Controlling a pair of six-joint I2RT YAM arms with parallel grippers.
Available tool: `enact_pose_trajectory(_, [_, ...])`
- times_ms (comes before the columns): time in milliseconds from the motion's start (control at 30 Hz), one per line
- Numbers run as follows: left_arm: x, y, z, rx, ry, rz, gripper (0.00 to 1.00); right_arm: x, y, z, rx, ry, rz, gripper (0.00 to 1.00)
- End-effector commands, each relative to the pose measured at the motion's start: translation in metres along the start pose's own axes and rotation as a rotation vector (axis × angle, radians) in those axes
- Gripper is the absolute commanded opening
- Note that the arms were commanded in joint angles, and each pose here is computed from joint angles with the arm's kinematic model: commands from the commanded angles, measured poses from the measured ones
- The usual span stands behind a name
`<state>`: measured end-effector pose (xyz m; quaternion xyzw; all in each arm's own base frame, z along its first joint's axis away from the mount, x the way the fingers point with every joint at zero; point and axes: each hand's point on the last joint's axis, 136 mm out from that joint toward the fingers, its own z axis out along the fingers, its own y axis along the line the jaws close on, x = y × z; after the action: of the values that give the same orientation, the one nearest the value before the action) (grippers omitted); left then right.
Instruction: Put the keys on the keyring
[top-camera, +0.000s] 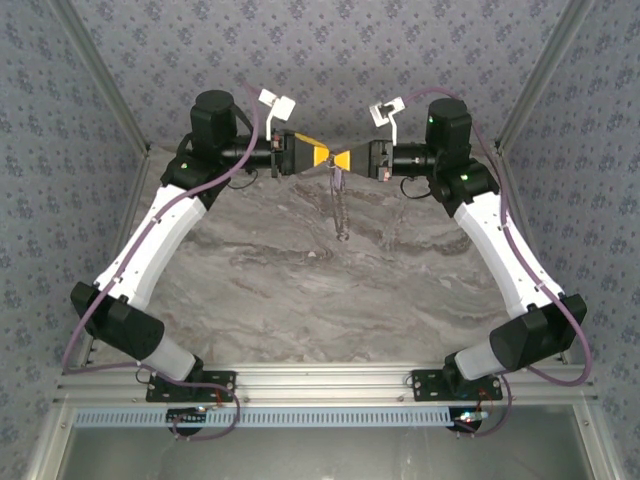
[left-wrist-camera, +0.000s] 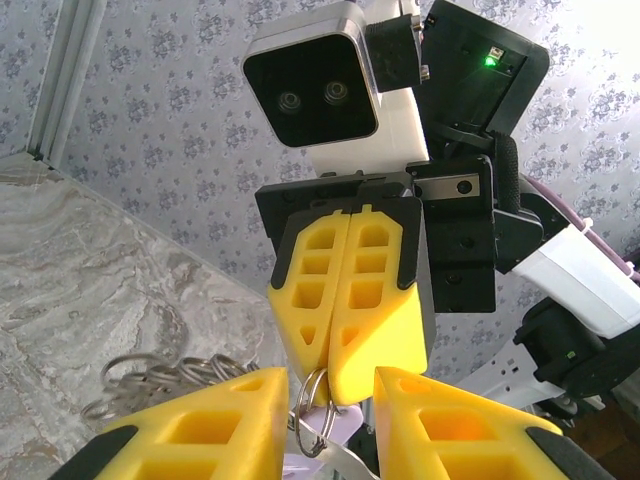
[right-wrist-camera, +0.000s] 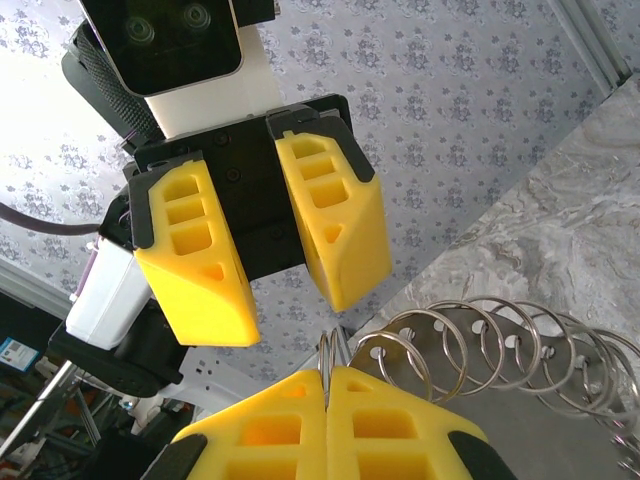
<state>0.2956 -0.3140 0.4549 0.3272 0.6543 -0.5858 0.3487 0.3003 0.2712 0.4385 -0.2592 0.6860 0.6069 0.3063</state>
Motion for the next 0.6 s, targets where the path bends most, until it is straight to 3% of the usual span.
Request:
enact_pose_trajectory(0, [-0.001, -0.012, 0.002, 0.037, 0.011, 0.032, 0.28, -0.010, 0.019, -0.001, -0.041, -0.011, -0.063, 0.00])
enact_pose_trajectory(567, [0.011, -0.010, 0.010, 0.048, 0.036, 0.013, 0.29, -0.008, 0.020, -0.001, -0.040, -0.017, -0.067, 0.00])
